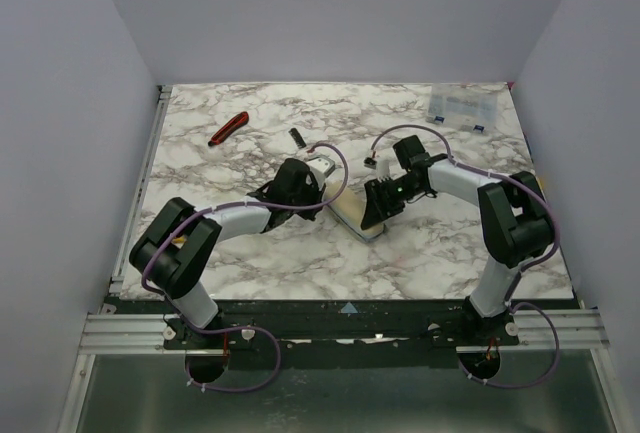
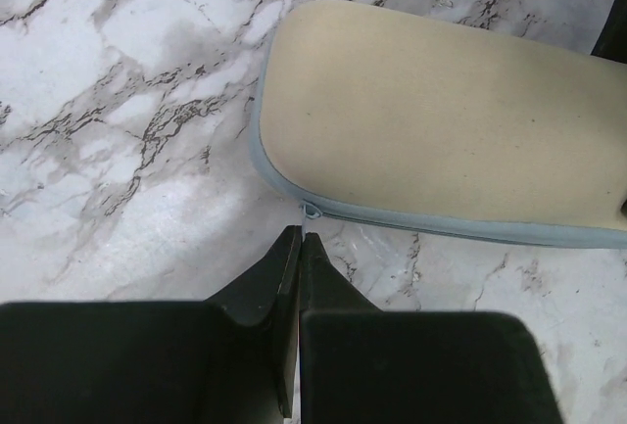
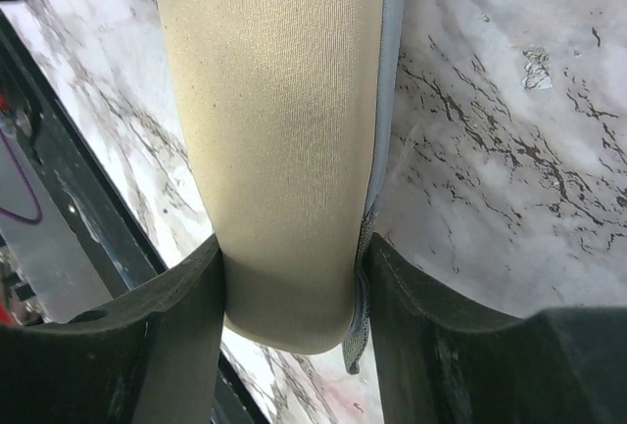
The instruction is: Open the umbrella
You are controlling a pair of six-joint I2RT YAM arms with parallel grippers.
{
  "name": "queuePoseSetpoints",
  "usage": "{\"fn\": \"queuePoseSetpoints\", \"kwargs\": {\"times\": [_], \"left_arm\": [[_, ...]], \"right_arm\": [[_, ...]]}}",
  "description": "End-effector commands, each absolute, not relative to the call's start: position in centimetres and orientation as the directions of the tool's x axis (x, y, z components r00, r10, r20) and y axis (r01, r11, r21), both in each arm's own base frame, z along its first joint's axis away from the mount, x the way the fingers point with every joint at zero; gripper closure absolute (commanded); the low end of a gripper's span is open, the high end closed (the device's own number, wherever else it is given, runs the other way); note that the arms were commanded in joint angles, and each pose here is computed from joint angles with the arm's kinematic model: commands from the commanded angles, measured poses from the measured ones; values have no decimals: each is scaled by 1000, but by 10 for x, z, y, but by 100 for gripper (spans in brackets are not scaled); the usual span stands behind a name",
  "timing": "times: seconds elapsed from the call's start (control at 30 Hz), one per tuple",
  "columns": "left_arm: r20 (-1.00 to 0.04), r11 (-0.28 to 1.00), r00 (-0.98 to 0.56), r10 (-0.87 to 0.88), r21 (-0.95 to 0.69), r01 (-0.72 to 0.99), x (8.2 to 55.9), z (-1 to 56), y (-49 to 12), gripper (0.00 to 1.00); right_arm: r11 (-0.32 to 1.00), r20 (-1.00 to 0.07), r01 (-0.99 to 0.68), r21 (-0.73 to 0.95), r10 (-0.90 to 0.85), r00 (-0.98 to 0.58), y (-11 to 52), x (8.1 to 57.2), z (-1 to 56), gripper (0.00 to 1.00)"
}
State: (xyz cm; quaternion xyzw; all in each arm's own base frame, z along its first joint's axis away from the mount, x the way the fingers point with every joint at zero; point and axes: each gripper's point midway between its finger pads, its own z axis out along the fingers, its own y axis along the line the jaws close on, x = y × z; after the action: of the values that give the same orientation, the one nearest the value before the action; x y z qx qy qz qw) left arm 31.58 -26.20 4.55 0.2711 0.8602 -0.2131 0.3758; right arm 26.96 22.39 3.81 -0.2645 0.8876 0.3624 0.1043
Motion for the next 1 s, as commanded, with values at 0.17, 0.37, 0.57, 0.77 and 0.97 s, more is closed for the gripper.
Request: {"fn": "queuePoseSetpoints", "kwargs": {"times": [0.17,0.37,0.57,0.77,0.97], "left_arm": [[-779,775,-559,285,-156,612,327,53,-255,100],[-777,721,-560,288,-210,661,313,54,-265,100],[-756,677,-598,267,-294,674,299,55,-275,100],[-740,660,-622,255,-337,671,291,53,-281,100],[-728,656,-641,244,-363,662,288,51,-282,100]], "right_arm": [[587,-254,-703,402,-666,-702,166,245,-2,96],[498,-335,-824,271,-753,-566,160,273,7,80],[512,-461,-838,187,-708,-535,175,306,47,11],[507,-573,-849,149,-655,-492,189,308,80,0],[479,-576,-872,103,-686,-444,207,294,75,0]]}}
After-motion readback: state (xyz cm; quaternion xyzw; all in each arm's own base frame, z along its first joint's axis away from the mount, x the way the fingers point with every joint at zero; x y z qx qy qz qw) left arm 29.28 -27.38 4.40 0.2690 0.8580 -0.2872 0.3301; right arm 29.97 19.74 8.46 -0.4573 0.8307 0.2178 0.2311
